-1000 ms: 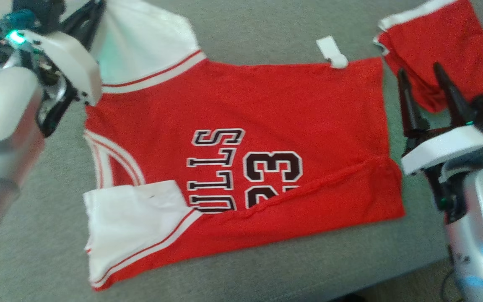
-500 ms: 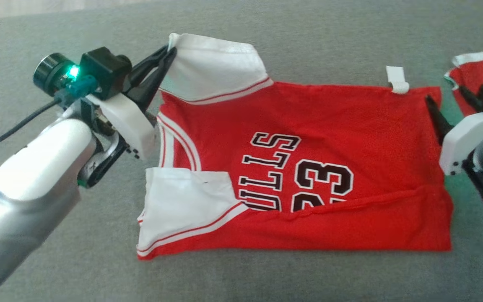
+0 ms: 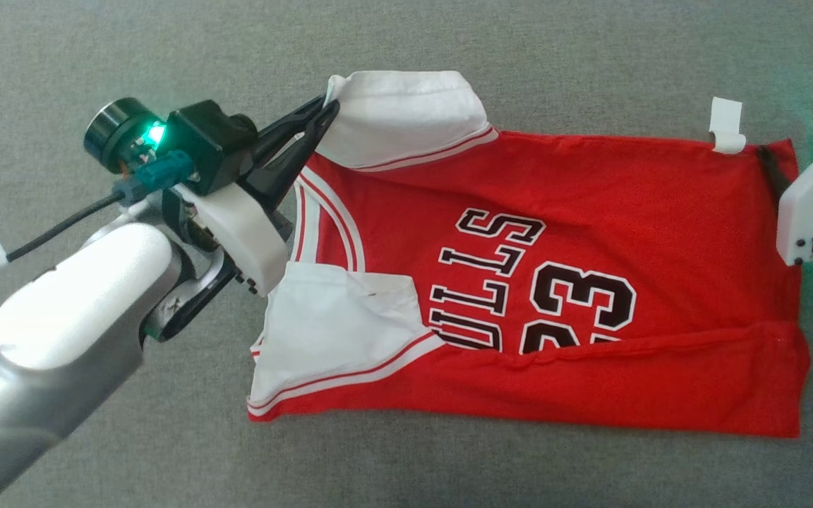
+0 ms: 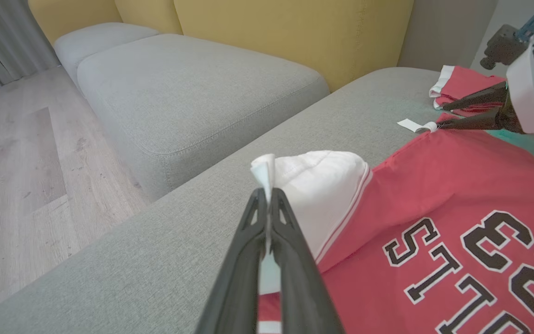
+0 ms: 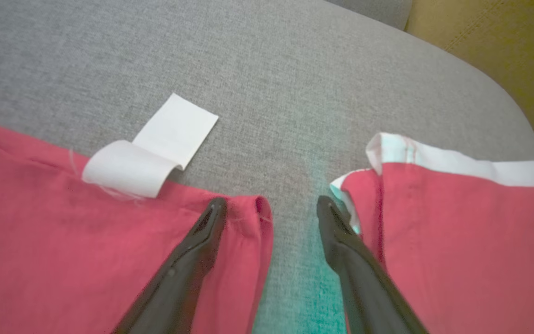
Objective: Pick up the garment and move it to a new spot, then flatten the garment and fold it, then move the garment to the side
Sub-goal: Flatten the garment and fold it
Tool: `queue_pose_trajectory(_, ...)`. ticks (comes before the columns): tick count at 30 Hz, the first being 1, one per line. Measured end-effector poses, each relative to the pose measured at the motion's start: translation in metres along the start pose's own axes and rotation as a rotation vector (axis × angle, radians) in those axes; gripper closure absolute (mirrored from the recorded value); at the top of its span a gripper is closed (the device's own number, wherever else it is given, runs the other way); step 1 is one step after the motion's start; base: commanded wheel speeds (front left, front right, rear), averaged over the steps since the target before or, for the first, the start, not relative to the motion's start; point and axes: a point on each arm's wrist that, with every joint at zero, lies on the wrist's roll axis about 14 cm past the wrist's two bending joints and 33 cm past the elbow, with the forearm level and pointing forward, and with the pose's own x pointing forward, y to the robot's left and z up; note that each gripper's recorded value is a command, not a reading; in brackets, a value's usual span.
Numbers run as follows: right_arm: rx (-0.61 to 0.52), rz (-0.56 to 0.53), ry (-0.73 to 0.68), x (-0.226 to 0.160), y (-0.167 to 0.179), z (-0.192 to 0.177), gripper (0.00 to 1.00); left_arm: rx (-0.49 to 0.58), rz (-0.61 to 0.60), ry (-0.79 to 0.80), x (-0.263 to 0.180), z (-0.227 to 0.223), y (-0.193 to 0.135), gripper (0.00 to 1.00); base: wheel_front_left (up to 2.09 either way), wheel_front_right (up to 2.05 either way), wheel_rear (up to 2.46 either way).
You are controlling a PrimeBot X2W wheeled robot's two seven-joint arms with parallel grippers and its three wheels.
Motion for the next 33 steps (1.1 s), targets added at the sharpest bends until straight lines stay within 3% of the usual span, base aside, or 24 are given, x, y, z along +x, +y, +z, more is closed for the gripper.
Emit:
queue_pose_trajectory(1, -0.001, 0.004, 0.007, 0.002, 0.000, 0.001, 0.00, 0.004, 0.002, 0.007, 0.000, -0.002, 0.001, 1.00, 0.00, 0.00, 0.00)
queue_pose_trajectory(2, -0.002, 0.009, 0.009, 0.004, 0.001, 0.003, 0.24, 0.009, 0.004, 0.010, 0.000, -0.003, 0.002, 1.00, 0.00, 0.00, 0.00)
queue_pose_trajectory(3, -0.002, 0.014, 0.008, 0.004, 0.002, 0.004, 0.77, 0.011, 0.004, 0.015, 0.000, -0.004, 0.002, 1.00, 0.00, 0.00, 0.00)
queue_pose_trajectory(4, -0.004, 0.019, 0.009, 0.005, 0.004, 0.005, 1.00, 0.011, 0.004, 0.016, 0.000, -0.005, 0.002, 1.00, 0.00, 0.00, 0.00)
queue_pose_trajectory(11, 0.024, 0.034, -0.038, 0.000, 0.005, 0.013, 1.00, 0.000, 0.059, 0.023, 0.003, -0.007, 0.019, 1.00, 0.00, 0.00, 0.00)
queue_pose_trajectory(19, 0.048, 0.062, -0.213, -0.008, 0.002, 0.072, 1.00, -0.004, 0.191, -0.045, 0.015, 0.012, 0.072, 1.00, 0.00, 0.00, 0.00)
queue_pose_trajectory(26, 0.115, 0.058, -0.395, -0.013, -0.010, 0.128, 1.00, 0.004, 0.229, -0.018, 0.027, 0.001, 0.098, 1.00, 0.00, 0.00, 0.00)
queue_pose_trajectory(33, 0.138, 0.040, -0.479, -0.010, -0.019, 0.150, 1.00, 0.057, 0.259, -0.060, 0.039, 0.016, 0.113, 1.00, 0.00, 0.00, 0.00)
